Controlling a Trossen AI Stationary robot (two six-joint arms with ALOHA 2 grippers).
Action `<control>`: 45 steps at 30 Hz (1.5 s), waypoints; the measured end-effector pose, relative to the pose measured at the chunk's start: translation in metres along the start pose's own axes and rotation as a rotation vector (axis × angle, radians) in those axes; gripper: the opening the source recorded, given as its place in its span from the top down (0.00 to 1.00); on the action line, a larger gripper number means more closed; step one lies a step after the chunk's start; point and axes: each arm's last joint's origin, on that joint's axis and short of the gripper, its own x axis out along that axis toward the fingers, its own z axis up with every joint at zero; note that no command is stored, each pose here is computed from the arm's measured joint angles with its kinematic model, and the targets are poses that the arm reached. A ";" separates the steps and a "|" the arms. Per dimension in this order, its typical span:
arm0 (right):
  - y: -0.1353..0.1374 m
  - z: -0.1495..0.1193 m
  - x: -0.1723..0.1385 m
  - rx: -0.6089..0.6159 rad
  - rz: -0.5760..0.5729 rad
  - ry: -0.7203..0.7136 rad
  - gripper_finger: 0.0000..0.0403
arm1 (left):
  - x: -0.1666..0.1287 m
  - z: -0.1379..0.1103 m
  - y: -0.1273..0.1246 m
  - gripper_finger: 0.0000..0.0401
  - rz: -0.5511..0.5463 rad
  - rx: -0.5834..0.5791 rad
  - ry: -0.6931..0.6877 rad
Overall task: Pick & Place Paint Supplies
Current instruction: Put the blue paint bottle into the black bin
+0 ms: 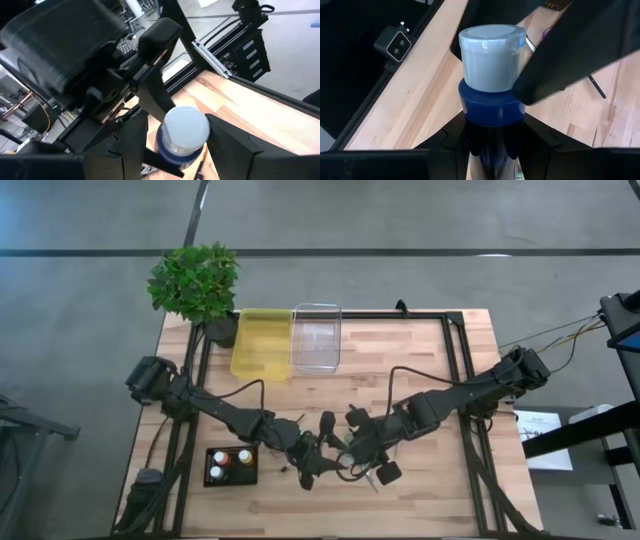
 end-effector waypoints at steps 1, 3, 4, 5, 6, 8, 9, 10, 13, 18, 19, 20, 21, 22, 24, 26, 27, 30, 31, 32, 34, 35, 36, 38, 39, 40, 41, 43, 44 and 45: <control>0.000 0.000 0.000 0.000 -0.001 -0.002 0.70 | 0.000 0.000 0.000 0.50 -0.002 0.000 -0.001; 0.000 0.000 0.000 -0.001 0.000 -0.003 0.70 | 0.000 0.000 0.000 0.50 -0.007 -0.006 -0.004; 0.000 0.000 0.000 -0.002 0.000 -0.005 0.70 | 0.000 0.000 0.001 0.50 -0.008 -0.008 -0.005; 0.000 0.001 0.000 -0.004 0.000 -0.007 0.70 | 0.000 -0.001 0.002 0.51 -0.008 -0.014 -0.005; 0.000 0.001 0.000 -0.005 0.000 -0.008 0.70 | 0.000 -0.002 0.002 0.52 -0.010 -0.019 -0.005; 0.000 0.001 0.000 -0.007 0.000 -0.006 0.70 | 0.000 -0.002 0.003 0.55 -0.014 -0.025 -0.006; 0.000 0.001 0.000 -0.007 0.000 -0.010 0.70 | 0.000 -0.002 0.003 0.58 -0.015 -0.024 -0.006; 0.000 0.001 0.000 -0.007 0.000 -0.011 0.70 | 0.000 -0.002 0.003 0.61 -0.017 -0.024 -0.008; 0.000 0.001 0.000 -0.007 0.000 -0.011 0.70 | 0.000 -0.002 0.003 0.71 -0.023 -0.024 -0.013; 0.000 0.001 0.000 -0.008 0.015 -0.012 0.70 | 0.000 -0.002 0.003 0.71 -0.021 -0.025 -0.016; 0.000 0.001 0.000 -0.008 0.015 -0.013 0.70 | 0.000 -0.002 0.003 0.71 -0.021 -0.025 -0.016; 0.000 0.001 0.000 -0.008 0.014 -0.013 0.69 | 0.000 -0.002 0.003 0.71 -0.021 -0.025 -0.016; 0.000 0.001 0.000 -0.007 0.011 -0.013 0.68 | 0.000 -0.002 0.003 0.71 -0.021 -0.025 -0.016; 0.000 0.001 0.000 -0.004 0.005 -0.013 0.66 | 0.000 -0.002 0.003 0.71 -0.021 -0.025 -0.016; 0.000 0.001 0.000 0.007 0.001 -0.013 0.61 | 0.000 -0.002 0.003 0.71 -0.022 -0.027 -0.016; 0.000 0.001 0.000 0.021 -0.017 -0.013 0.53 | 0.000 -0.002 0.003 0.71 -0.021 -0.033 -0.016; 0.000 0.001 0.000 0.027 -0.025 -0.013 0.49 | 0.000 -0.002 0.003 0.71 -0.022 -0.033 -0.016; 0.000 0.001 0.000 0.040 -0.027 -0.012 0.36 | 0.000 -0.002 0.003 0.71 -0.025 -0.034 -0.009; 0.000 0.001 0.000 0.041 -0.028 -0.012 0.32 | 0.000 -0.003 0.002 0.71 -0.028 -0.038 -0.005; 0.000 0.001 -0.001 0.045 -0.028 -0.009 0.28 | 0.000 -0.003 0.002 0.71 -0.032 -0.042 0.003; 0.000 -0.001 -0.002 0.065 -0.031 0.009 0.22 | -0.002 -0.004 0.002 0.71 -0.044 -0.056 0.031; 0.000 -0.002 -0.003 0.077 -0.032 0.020 0.20 | -0.003 -0.005 0.002 0.71 -0.041 -0.063 0.057; 0.000 -0.003 -0.003 0.091 -0.034 0.030 0.19 | -0.005 -0.005 0.003 0.71 -0.030 -0.073 0.084; 0.000 -0.006 -0.005 0.122 -0.050 0.054 0.16 | -0.010 -0.006 0.003 0.71 -0.013 -0.087 0.154; 0.000 -0.007 -0.005 0.136 -0.056 0.060 0.16 | -0.013 -0.006 0.003 0.71 -0.009 -0.101 0.189; 0.000 -0.007 -0.006 0.151 -0.058 0.059 0.16 | -0.017 -0.007 0.002 0.71 -0.011 -0.118 0.231; 0.001 -0.007 -0.007 0.165 -0.058 0.059 0.16 | -0.021 -0.007 0.002 0.71 -0.021 -0.136 0.269; 0.004 -0.007 -0.007 0.187 -0.055 0.061 0.16 | -0.031 -0.007 -0.001 0.71 -0.039 -0.183 0.350; 0.005 -0.007 -0.007 0.195 -0.054 0.060 0.15 | -0.037 -0.005 -0.002 0.71 -0.044 -0.208 0.386; 0.007 -0.007 -0.007 0.201 -0.054 0.061 0.15 | -0.043 -0.004 -0.004 0.71 -0.044 -0.233 0.425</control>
